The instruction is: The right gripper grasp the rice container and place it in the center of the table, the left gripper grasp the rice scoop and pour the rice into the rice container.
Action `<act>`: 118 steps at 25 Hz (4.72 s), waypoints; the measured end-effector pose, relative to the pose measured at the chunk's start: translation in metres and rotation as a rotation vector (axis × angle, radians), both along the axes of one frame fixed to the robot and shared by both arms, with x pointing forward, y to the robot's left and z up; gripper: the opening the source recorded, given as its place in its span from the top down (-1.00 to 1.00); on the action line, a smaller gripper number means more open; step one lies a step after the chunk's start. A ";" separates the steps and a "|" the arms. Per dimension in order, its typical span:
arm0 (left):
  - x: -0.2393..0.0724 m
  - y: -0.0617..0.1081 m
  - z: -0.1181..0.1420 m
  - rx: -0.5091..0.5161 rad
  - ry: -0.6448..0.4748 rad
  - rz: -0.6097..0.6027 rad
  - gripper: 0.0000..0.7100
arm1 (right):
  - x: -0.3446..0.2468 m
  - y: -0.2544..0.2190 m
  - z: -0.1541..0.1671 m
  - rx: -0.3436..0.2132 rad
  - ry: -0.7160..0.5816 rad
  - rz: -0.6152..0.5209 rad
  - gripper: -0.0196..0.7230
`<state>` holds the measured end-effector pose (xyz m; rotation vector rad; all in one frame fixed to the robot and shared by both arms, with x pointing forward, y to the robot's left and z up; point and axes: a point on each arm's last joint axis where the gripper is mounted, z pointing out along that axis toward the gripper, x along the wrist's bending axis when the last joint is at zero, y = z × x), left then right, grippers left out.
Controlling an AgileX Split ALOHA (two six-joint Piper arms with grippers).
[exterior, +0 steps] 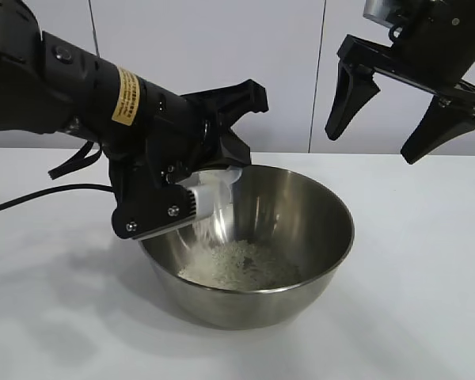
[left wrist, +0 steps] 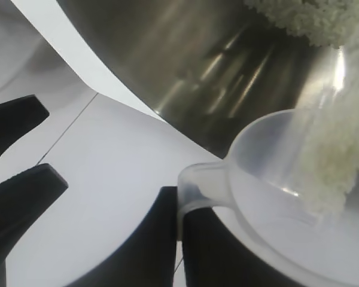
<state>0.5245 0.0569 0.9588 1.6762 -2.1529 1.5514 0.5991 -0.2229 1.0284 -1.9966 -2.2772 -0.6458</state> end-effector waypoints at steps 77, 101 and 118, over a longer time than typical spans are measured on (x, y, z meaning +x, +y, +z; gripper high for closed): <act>0.009 0.157 -0.121 -1.896 1.211 1.328 0.97 | 0.007 0.000 0.002 0.015 -0.070 -0.053 -0.83; -0.023 0.166 -0.122 -1.844 1.234 1.425 -0.67 | 0.007 0.000 0.002 0.018 -0.066 -0.055 -0.83; -0.004 0.163 0.060 -1.560 1.344 2.124 -0.73 | 0.007 0.000 0.002 0.018 -0.066 -0.055 -0.83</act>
